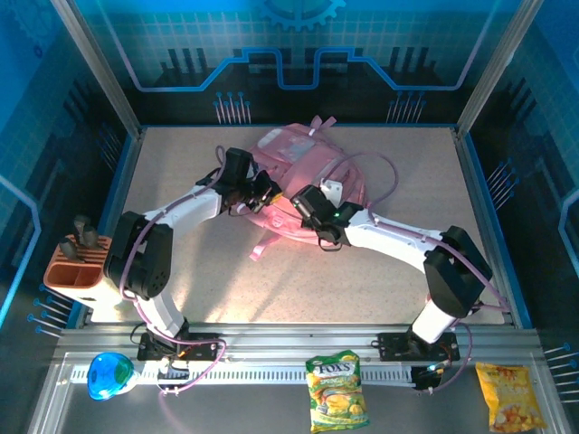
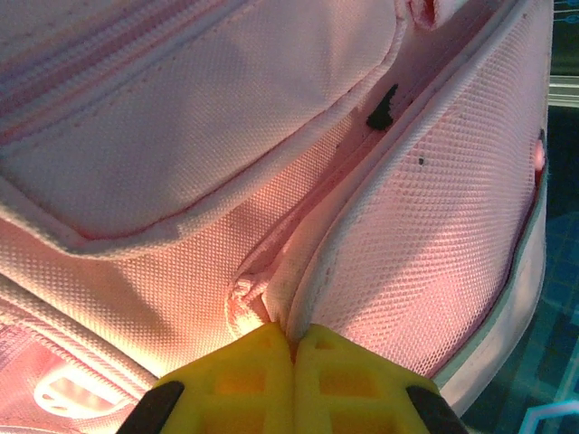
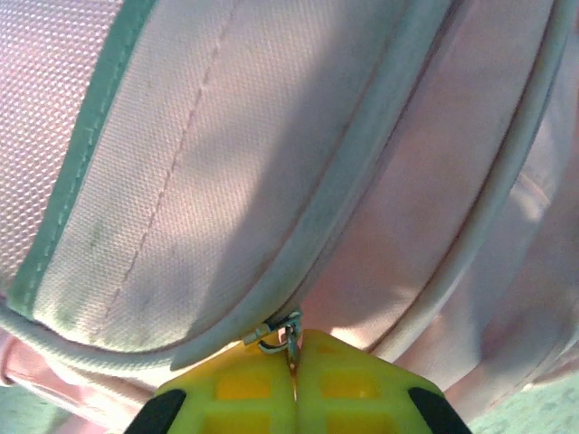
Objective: Pack the student bag
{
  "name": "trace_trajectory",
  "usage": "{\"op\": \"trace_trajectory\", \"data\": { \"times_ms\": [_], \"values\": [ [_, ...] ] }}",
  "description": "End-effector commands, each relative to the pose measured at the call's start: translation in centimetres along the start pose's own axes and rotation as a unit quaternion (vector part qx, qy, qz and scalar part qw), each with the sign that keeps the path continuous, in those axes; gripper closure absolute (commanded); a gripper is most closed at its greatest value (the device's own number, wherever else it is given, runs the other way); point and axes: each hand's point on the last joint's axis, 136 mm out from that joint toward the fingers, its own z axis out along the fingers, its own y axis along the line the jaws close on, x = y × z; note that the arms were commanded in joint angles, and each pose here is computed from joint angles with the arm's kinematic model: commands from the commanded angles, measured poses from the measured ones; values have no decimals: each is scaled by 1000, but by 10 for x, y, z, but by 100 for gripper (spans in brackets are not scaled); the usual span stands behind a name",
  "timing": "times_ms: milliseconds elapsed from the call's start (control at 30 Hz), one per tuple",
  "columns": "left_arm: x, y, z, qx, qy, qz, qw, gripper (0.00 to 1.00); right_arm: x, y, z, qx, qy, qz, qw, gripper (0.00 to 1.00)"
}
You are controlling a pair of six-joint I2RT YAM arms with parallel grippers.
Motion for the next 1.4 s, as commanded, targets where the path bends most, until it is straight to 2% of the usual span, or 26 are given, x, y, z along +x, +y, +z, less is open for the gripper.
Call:
{"op": "trace_trajectory", "data": {
  "times_ms": [0,100,200,400,533,667,900,1133,1300,1367],
  "values": [
    [-19,-5,-7,-1,-27,19,999,100,-23,-18,2,15,-32,-92,995,98],
    [-23,-3,-13,-5,-35,20,999,99,-31,1,7,-33,-31,-150,988,100],
    [-27,0,-23,-7,-46,17,999,82,-32,25,11,-83,-20,-214,973,100],
    [-33,18,-52,-14,-72,-3,997,59,-18,83,4,-193,-8,-299,935,100],
    [-29,32,-67,-13,-85,-32,996,53,-4,124,-5,-255,1,-313,915,100],
    [-21,42,-73,-7,-94,-59,994,51,6,152,-8,-291,10,-307,906,100],
    [-21,37,-67,16,-84,-72,994,53,19,178,-13,-321,22,-310,894,100],
    [-27,37,-57,15,-83,-75,994,78,19,165,-3,-281,27,-310,908,100],
    [-31,41,-56,0,-88,-63,994,99,11,132,8,-224,22,-295,929,100],
    [-32,43,-57,-6,-90,-58,994,100,6,112,14,-201,22,-285,937,100]
  ]
}}
